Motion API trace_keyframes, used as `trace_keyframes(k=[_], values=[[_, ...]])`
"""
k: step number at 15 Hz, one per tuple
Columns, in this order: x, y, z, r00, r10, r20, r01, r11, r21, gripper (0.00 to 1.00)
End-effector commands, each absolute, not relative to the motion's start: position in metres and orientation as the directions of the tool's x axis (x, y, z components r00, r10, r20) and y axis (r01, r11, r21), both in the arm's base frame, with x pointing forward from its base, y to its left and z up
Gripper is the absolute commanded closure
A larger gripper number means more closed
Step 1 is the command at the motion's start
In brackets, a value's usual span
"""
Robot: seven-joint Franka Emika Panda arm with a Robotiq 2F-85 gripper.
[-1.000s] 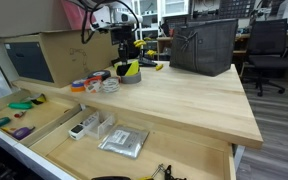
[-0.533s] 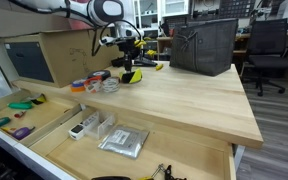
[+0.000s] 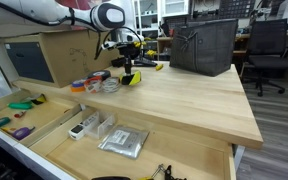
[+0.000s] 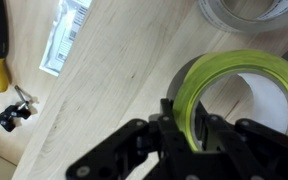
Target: Remove the yellow tape from the drawer
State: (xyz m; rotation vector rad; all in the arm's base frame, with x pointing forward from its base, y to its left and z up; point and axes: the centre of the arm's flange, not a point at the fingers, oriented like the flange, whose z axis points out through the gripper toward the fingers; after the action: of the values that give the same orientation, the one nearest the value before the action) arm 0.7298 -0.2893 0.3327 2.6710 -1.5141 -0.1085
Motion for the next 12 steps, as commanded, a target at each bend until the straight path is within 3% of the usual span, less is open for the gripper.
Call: trace_keyframes(k=[1, 9, 10, 11, 12], values=[[0.767, -0.303, 0.359, 0.506, -0.862, -0.027, -0.858, -0.506, 0.081, 0.94], [0.765, -0.311, 0.339, 0.495, -0.868, -0.030, -0.863, -0.496, 0.102, 0.94], [0.765, -0.309, 0.337, 0.497, -0.867, -0.035, -0.861, -0.498, 0.104, 0.51], [0.764, -0.308, 0.336, 0.499, -0.866, -0.039, -0.860, -0.501, 0.098, 0.50], [0.763, -0.306, 0.338, 0.505, -0.862, -0.038, -0.857, -0.506, 0.092, 0.43]])
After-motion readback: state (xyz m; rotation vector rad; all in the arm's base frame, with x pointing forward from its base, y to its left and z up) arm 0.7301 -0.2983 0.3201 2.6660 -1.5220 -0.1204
